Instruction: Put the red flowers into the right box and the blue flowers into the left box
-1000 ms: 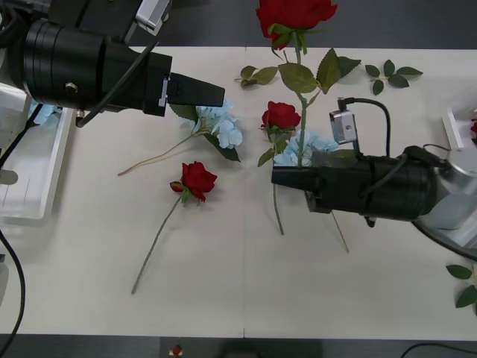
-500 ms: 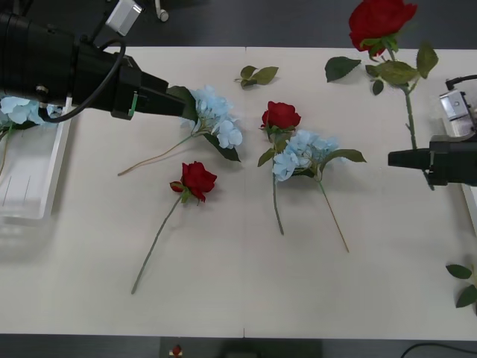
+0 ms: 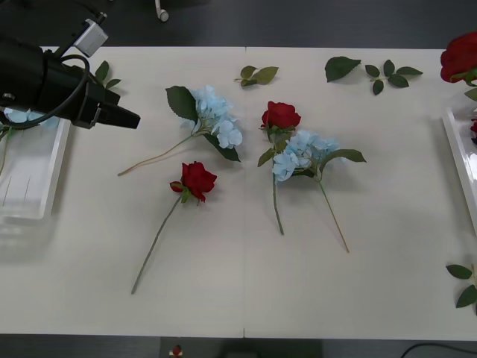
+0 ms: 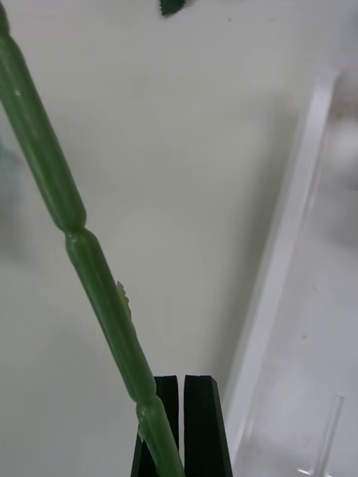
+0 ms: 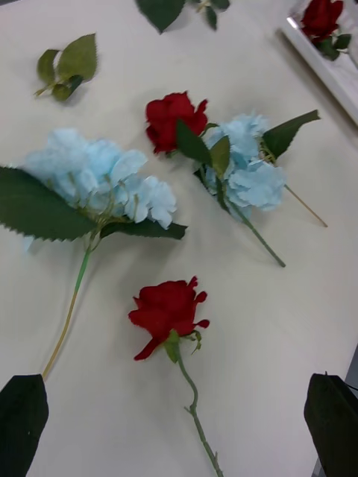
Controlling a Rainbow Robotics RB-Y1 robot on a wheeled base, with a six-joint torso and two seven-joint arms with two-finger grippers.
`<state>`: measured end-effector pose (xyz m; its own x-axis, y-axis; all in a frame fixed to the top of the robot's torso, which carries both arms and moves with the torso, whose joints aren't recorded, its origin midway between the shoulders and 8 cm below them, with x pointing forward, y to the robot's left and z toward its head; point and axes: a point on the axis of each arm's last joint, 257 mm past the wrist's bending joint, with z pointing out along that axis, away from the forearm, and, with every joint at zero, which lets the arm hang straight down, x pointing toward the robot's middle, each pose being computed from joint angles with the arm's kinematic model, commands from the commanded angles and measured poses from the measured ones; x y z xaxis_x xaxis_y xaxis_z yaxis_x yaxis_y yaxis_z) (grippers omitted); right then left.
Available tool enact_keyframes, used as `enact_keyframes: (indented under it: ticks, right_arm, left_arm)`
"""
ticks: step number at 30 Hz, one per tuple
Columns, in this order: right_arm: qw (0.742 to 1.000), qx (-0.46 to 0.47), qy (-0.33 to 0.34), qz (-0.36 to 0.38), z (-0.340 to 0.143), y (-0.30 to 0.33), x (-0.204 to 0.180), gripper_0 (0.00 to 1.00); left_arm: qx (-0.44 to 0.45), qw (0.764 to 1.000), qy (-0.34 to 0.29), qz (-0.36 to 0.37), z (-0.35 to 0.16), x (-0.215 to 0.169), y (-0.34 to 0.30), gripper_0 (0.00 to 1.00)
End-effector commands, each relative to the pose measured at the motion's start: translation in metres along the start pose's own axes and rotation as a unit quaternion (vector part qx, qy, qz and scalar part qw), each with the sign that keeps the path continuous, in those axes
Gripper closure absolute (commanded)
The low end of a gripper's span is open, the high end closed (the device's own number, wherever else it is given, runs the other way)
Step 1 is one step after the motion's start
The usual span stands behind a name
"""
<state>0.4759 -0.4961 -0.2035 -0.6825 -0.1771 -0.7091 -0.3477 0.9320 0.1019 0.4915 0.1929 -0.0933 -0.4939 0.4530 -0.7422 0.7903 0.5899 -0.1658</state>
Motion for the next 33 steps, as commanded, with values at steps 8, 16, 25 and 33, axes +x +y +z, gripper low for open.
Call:
enact_keyframes:
  ticks: [8,16,25,33]
  right_arm:
    - [0.987,0.161,0.028,-0.001,-0.074,-0.126,0.01,1.0]
    - [0.973,0.226,0.04,0.02,-0.082,-0.171,0.036,1.0]
    - [0.961,0.274,0.045,0.012,-0.054,-0.19,0.058,1.0]
    - [0.954,0.296,0.057,0.003,-0.056,-0.2,0.071,1.0]
  left_arm:
    - [-0.121,0.982,0.029,-0.144,-0.012,0.053,0.013,0.0]
    - [-0.143,0.966,0.041,-0.21,0.016,0.085,-0.003,0.0]
    - [-0.156,0.959,0.08,-0.222,0.06,0.115,-0.016,0.0]
    - [-0.186,0.949,0.117,-0.227,0.09,0.143,-0.025,0.0]
